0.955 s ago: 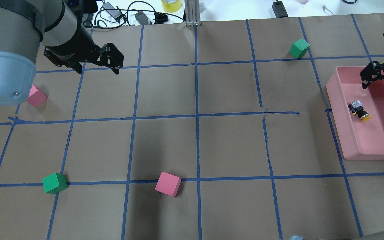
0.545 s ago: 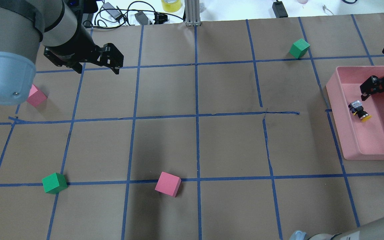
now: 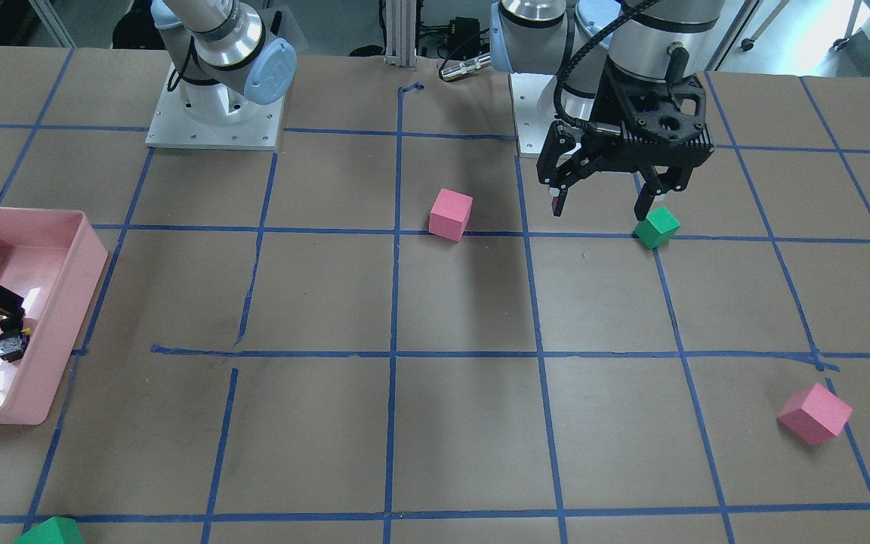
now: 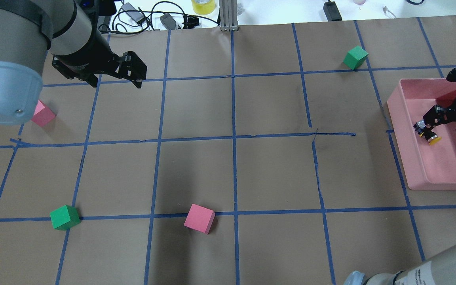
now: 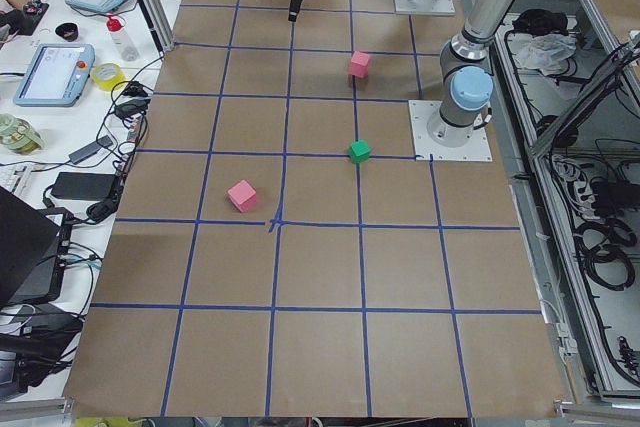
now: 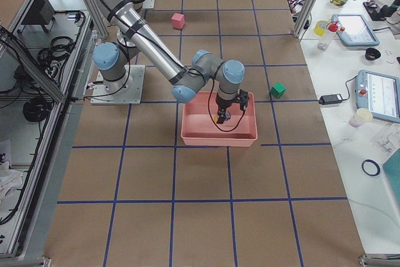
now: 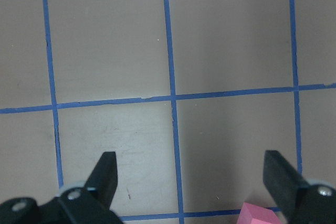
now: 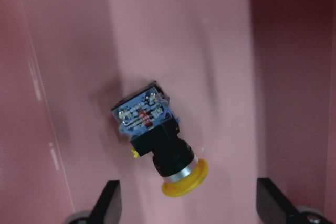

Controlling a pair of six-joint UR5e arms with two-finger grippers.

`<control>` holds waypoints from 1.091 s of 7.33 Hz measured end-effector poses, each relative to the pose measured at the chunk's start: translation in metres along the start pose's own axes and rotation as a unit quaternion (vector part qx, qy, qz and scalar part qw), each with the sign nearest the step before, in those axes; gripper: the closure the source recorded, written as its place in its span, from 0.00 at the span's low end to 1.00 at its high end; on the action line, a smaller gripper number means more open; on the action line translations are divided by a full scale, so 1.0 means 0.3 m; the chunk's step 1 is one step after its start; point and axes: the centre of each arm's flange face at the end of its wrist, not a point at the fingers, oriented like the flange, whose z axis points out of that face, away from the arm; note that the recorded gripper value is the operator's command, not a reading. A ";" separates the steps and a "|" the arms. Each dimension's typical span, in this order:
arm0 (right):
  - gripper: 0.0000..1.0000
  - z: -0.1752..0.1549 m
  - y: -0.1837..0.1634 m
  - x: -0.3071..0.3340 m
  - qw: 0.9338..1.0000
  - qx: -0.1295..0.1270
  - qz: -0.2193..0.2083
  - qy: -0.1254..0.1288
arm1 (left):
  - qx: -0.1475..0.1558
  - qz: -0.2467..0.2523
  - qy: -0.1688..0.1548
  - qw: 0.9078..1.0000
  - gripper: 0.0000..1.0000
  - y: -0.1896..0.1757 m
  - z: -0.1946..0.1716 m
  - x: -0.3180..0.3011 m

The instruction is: Align button upright

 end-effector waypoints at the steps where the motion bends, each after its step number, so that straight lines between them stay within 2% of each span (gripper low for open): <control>1: 0.04 0.032 0.021 0.011 1.000 -0.009 0.005 -0.005 | 0.000 0.000 0.000 1.000 0.00 0.000 0.000 0.000; 3: 0.00 0.080 0.037 0.019 1.000 -0.022 0.008 -0.009 | 0.000 0.000 0.000 1.000 0.00 0.000 0.000 0.000; 5: 0.01 0.106 0.035 0.037 0.999 -0.029 0.008 0.010 | 0.000 0.000 0.000 1.000 0.00 0.000 0.000 0.000; 6: 0.44 0.114 0.034 0.042 0.999 -0.031 0.008 0.014 | 0.000 0.000 0.000 1.000 0.00 0.000 0.000 0.000; 7: 0.99 0.120 0.033 0.043 0.999 -0.031 0.009 0.014 | 0.000 0.000 0.000 1.000 0.00 0.000 0.000 0.000; 8: 1.00 0.123 0.032 0.042 0.999 -0.031 0.009 0.013 | 0.000 0.000 0.000 1.000 0.00 0.000 0.000 0.000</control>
